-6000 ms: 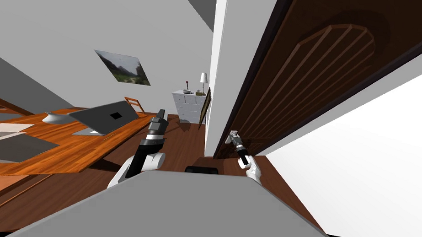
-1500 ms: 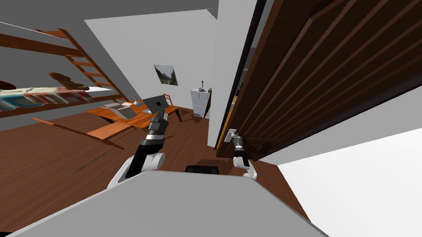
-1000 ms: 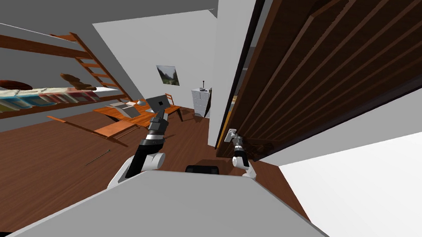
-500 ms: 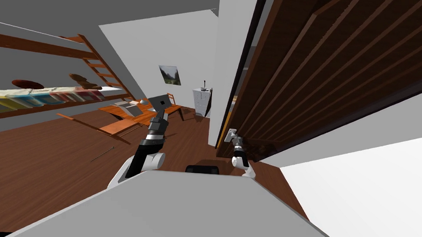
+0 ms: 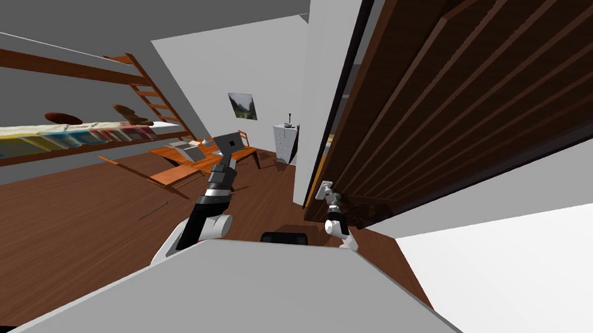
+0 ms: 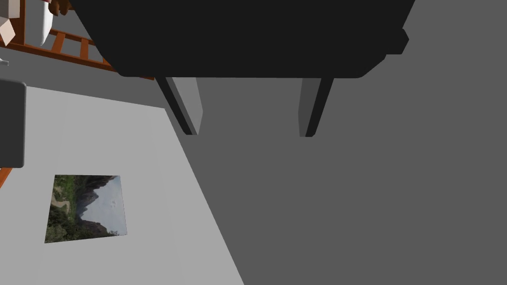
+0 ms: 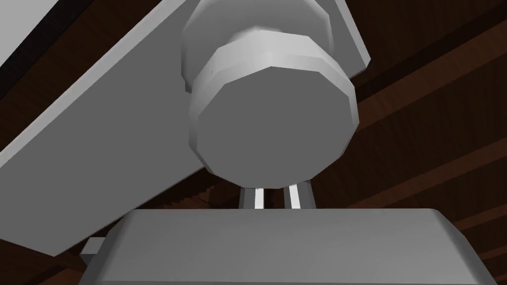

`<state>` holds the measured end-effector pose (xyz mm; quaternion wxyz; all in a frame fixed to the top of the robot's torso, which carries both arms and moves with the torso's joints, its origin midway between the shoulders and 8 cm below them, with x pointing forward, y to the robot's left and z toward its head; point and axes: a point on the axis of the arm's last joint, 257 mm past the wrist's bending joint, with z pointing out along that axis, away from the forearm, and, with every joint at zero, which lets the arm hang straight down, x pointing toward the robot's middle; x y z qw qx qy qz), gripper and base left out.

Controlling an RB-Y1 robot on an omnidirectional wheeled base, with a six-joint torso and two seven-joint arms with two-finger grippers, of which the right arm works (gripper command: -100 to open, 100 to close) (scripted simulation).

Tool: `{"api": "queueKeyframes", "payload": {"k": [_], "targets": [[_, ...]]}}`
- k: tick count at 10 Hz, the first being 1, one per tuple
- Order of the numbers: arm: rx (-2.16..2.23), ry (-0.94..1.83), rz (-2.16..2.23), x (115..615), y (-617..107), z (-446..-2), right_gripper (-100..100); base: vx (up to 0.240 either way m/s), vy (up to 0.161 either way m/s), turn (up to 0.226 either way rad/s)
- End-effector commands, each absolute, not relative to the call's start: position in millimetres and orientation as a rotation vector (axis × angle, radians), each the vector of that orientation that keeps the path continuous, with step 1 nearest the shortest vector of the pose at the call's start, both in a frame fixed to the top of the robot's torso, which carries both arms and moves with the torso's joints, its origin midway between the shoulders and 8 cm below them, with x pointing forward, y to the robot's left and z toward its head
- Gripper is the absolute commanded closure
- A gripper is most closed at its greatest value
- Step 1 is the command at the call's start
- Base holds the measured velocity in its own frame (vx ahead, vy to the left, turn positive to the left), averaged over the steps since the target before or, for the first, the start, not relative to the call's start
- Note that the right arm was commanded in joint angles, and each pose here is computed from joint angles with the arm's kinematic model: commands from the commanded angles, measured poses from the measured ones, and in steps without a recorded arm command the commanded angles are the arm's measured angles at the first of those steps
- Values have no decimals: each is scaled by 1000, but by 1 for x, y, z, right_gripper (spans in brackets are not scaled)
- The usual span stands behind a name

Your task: Pull the door open

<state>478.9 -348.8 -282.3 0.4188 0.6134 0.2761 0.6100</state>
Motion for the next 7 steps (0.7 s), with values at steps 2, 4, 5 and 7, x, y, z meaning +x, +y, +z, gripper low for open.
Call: {"api": "queueKeyframes", "payload": {"k": [2,4,5,7], "targets": [[1571,624,1639,485,-326,-267,100,-28,-18,51],[1571,624,1639,485,-326,-267,100,-23,-31,21],[1571,624,1639,485,-326,-267,100,-1,5,-9],[1623,564,1687,484,-325,-269,100,-25,-27,59]]}}
